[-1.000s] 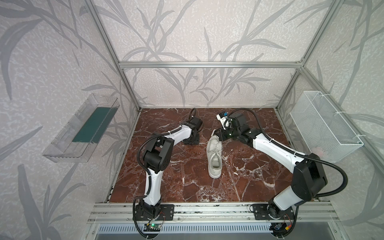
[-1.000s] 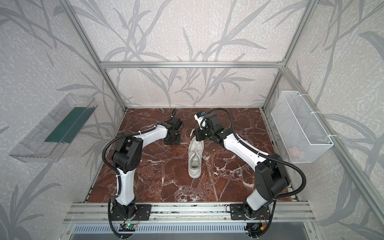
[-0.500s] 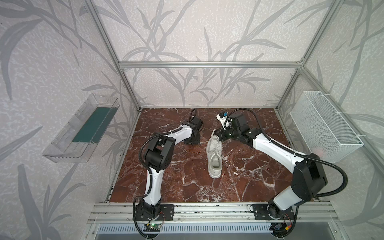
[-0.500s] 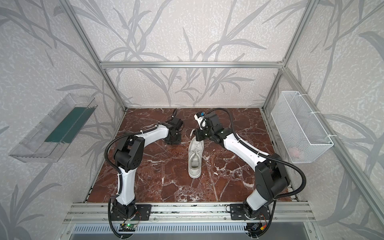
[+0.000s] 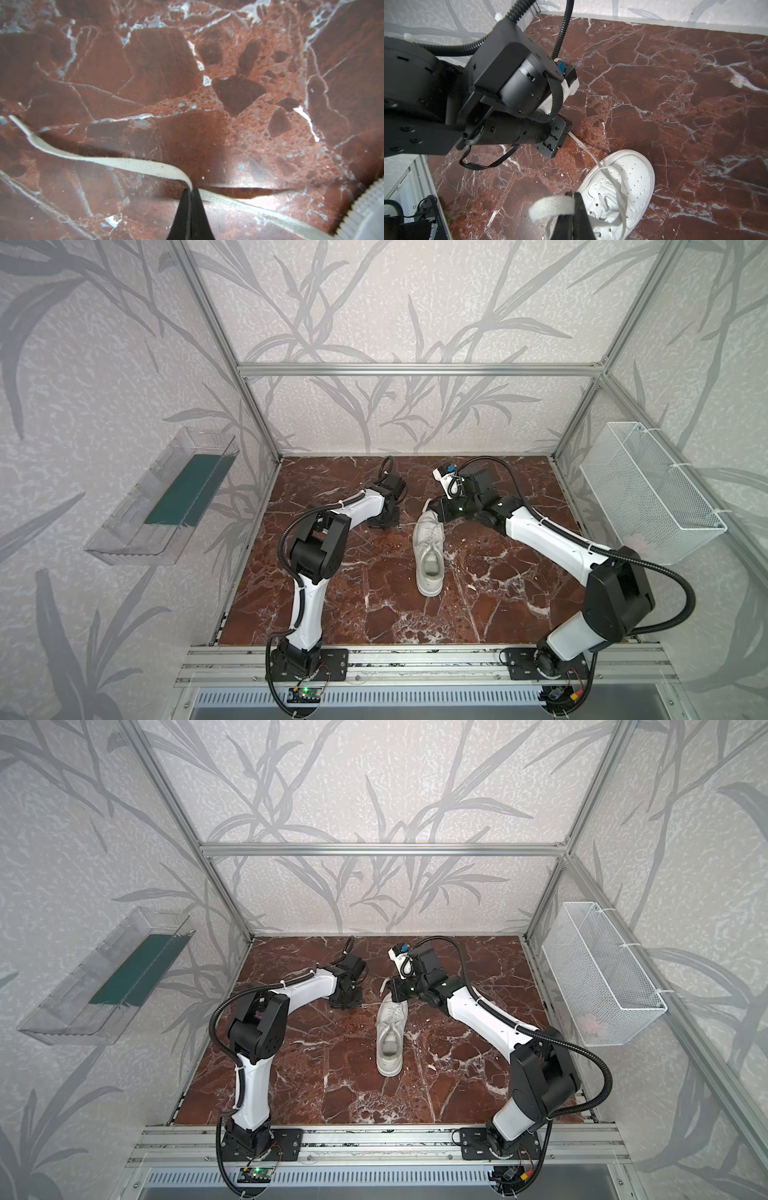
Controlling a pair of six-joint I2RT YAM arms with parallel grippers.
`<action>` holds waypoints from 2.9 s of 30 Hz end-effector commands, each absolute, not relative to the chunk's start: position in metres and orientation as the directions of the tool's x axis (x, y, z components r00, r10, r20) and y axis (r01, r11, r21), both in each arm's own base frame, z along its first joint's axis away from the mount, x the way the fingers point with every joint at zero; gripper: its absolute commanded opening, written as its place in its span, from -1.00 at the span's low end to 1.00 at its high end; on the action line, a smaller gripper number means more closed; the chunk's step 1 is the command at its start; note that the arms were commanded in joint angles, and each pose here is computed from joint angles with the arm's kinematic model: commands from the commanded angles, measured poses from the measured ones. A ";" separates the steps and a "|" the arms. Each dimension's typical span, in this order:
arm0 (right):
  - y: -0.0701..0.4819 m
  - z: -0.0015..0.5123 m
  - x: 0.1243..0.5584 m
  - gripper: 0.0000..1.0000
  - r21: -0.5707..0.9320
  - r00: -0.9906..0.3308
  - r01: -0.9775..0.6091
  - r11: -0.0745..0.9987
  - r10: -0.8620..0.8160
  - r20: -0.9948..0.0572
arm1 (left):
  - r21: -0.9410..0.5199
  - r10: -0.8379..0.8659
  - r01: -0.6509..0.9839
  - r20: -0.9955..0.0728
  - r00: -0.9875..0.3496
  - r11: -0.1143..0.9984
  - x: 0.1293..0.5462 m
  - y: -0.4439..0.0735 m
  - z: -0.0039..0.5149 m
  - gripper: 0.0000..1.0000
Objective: Tie the shoes
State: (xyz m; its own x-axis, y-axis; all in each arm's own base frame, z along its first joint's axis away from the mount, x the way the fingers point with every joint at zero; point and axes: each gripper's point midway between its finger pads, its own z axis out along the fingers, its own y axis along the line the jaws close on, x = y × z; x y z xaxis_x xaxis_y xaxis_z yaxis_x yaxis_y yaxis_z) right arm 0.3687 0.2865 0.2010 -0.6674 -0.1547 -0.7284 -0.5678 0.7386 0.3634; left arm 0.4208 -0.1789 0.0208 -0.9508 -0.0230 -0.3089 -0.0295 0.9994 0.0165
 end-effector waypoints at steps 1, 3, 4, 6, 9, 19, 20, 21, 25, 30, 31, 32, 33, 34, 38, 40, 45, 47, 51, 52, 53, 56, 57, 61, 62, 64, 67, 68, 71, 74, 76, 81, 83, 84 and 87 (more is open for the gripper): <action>0.284 0.211 0.363 -0.98 0.371 -0.658 -0.576 0.728 -0.144 -0.739 | 0.002 -0.031 -0.033 -0.311 -0.950 0.999 0.422 -0.182 0.025 -1.00; 0.284 0.212 0.363 -0.98 0.371 -0.657 -0.576 0.728 -0.142 -0.741 | -0.001 -0.032 -0.034 -0.321 -0.946 0.999 0.422 -0.182 0.029 -1.00; 0.283 0.213 0.363 -0.98 0.371 -0.656 -0.575 0.729 -0.141 -0.741 | -0.004 -0.033 -0.034 -0.330 -0.944 0.999 0.423 -0.183 0.033 -1.00; 0.282 0.215 0.362 -0.98 0.371 -0.654 -0.573 0.731 -0.136 -0.744 | -0.011 -0.036 -0.035 -0.342 -0.939 0.999 0.422 -0.182 0.040 -1.00; 0.281 0.222 0.361 -0.98 0.377 -0.650 -0.570 0.730 -0.121 -0.750 | -0.026 -0.049 -0.042 -0.367 -0.929 0.999 0.420 -0.181 0.053 -1.00; 0.267 0.241 0.341 -0.98 0.392 -0.639 -0.560 0.730 -0.079 -0.765 | -0.010 -0.070 -0.073 -0.430 -0.900 0.997 0.406 -0.163 0.083 -1.00; 0.265 0.241 0.339 -0.98 0.391 -0.640 -0.556 0.734 -0.078 -0.764 | -0.010 -0.071 -0.073 -0.431 -0.900 0.997 0.404 -0.162 0.086 -1.00; 0.262 0.242 0.337 -0.98 0.390 -0.641 -0.550 0.739 -0.075 -0.764 | -0.010 -0.073 -0.077 -0.435 -0.897 0.997 0.403 -0.160 0.088 -1.00; 0.252 0.246 0.328 -1.00 0.386 -0.652 -0.526 0.758 -0.069 -0.755 | -0.001 -0.075 -0.083 -0.446 -0.892 0.997 0.394 -0.154 0.098 -1.00; 0.231 0.252 0.315 -1.00 0.367 -0.651 -0.476 0.799 -0.041 -0.758 | 0.018 -0.072 -0.092 -0.479 -0.875 0.996 0.383 -0.141 0.118 -1.00; 0.227 0.253 0.312 -1.00 0.361 -0.649 -0.466 0.808 -0.035 -0.760 | 0.022 -0.070 -0.093 -0.483 -0.873 0.995 0.381 -0.138 0.121 -1.00; 0.221 0.255 0.310 -1.00 0.351 -0.641 -0.457 0.817 -0.028 -0.767 | 0.028 -0.069 -0.094 -0.489 -0.870 0.995 0.379 -0.136 0.124 -1.00; 0.216 0.257 0.308 -1.00 0.341 -0.632 -0.448 0.827 -0.022 -0.775 | 0.034 -0.067 -0.096 -0.492 -0.868 0.995 0.377 -0.134 0.127 -1.00; 0.211 0.258 0.306 -1.00 0.332 -0.625 -0.439 0.835 -0.017 -0.781 | 0.041 -0.064 -0.097 -0.493 -0.868 0.994 0.374 -0.131 0.129 -1.00; 0.187 0.260 0.296 -1.00 0.294 -0.605 -0.387 0.874 0.000 -0.797 | 0.060 -0.060 -0.103 -0.495 -0.867 0.993 0.367 -0.123 0.132 -1.00; 0.175 0.259 0.291 -1.00 0.280 -0.602 -0.361 0.889 0.007 -0.798 | 0.060 -0.059 -0.102 -0.497 -0.866 0.993 0.364 -0.122 0.134 -1.00; 0.151 0.252 0.282 -1.00 0.249 -0.603 -0.305 0.919 0.016 -0.798 | 0.078 -0.058 -0.112 -0.501 -0.864 0.991 0.359 -0.114 0.137 -1.00; 0.141 0.249 0.281 -1.00 0.238 -0.609 -0.274 0.932 0.024 -0.793 | 0.087 -0.059 -0.119 -0.504 -0.862 0.989 0.357 -0.109 0.139 -1.00; 0.119 0.244 0.278 -1.00 0.223 -0.617 -0.201 0.954 0.053 -0.785 | 0.081 -0.070 -0.128 -0.508 -0.859 0.988 0.355 -0.103 0.144 -1.00; 0.115 0.242 0.277 -1.00 0.224 -0.618 -0.185 0.957 0.064 -0.783 | 0.082 -0.070 -0.129 -0.507 -0.859 0.988 0.354 -0.102 0.144 -1.00; 0.111 0.241 0.277 -1.00 0.226 -0.619 -0.169 0.959 0.076 -0.782 | 0.083 -0.071 -0.131 -0.506 -0.860 0.988 0.353 -0.101 0.144 -1.00; 0.101 0.239 0.275 -1.00 0.233 -0.621 -0.138 0.963 0.100 -0.778 | 0.090 -0.073 -0.135 -0.499 -0.863 0.987 0.352 -0.096 0.143 -1.00; 0.098 0.237 0.275 -1.00 0.229 -0.622 -0.124 0.965 0.105 -0.776 | 0.094 -0.073 -0.138 -0.498 -0.864 0.986 0.351 -0.094 0.143 -1.00; 0.085 0.232 0.272 -1.00 0.213 -0.634 -0.073 0.974 0.120 -0.764 | 0.101 -0.085 -0.154 -0.493 -0.866 0.983 0.348 -0.084 0.142 -1.00; 0.081 0.230 0.271 -1.00 0.210 -0.636 -0.057 0.976 0.127 -0.761 | 0.099 -0.089 -0.158 -0.494 -0.865 0.982 0.347 -0.082 0.142 -1.00; 0.074 0.228 0.271 -1.00 0.207 -0.635 -0.027 0.978 0.143 -0.759 | 0.099 -0.096 -0.166 -0.495 -0.864 0.981 0.346 -0.077 0.143 -1.00; 0.062 0.224 0.269 -1.00 0.203 -0.637 0.024 0.979 0.172 -0.752 | 0.100 -0.103 -0.174 -0.492 -0.865 0.980 0.343 -0.071 0.142 -1.00; 0.057 0.223 0.269 -1.00 0.200 -0.635 0.043 0.979 0.181 -0.751 | 0.099 -0.107 -0.177 -0.492 -0.864 0.979 0.342 -0.069 0.143 -1.00; 0.043 0.222 0.266 -1.00 0.185 -0.623 0.099 0.978 0.206 -0.754 | 0.102 -0.111 -0.184 -0.492 -0.864 0.978 0.340 -0.064 0.143 -1.00; 0.028 0.220 0.262 -1.00 0.168 -0.610 0.160 0.973 0.232 -0.758 | 0.099 -0.119 -0.191 -0.491 -0.863 0.977 0.338 -0.059 0.143 -1.00; 0.021 0.218 0.259 -1.00 0.166 -0.604 0.187 0.968 0.246 -0.758 | 0.100 -0.123 -0.195 -0.488 -0.864 0.976 0.337 -0.057 0.142 -1.00; 0.005 0.216 0.252 -1.00 0.154 -0.580 0.252 0.955 0.277 -0.766 | 0.102 -0.129 -0.202 -0.482 -0.866 0.974 0.335 -0.052 0.140 -1.00; -0.003 0.218 0.249 -1.00 0.140 -0.556 0.283 0.949 0.281 -0.783 | 0.102 -0.133 -0.205 -0.481 -0.867 0.973 0.333 -0.050 0.140 -1.00; -0.007 0.220 0.247 -1.00 0.136 -0.540 0.295 0.946 0.282 -0.793 | 0.102 -0.135 -0.208 -0.481 -0.866 0.973 0.332 -0.049 0.140 -1.00; -0.017 0.223 0.242 -1.00 0.122 -0.505 0.331 0.936 0.285 -0.815 | 0.106 -0.138 -0.213 -0.478 -0.867 0.971 0.330 -0.045 0.139 -1.00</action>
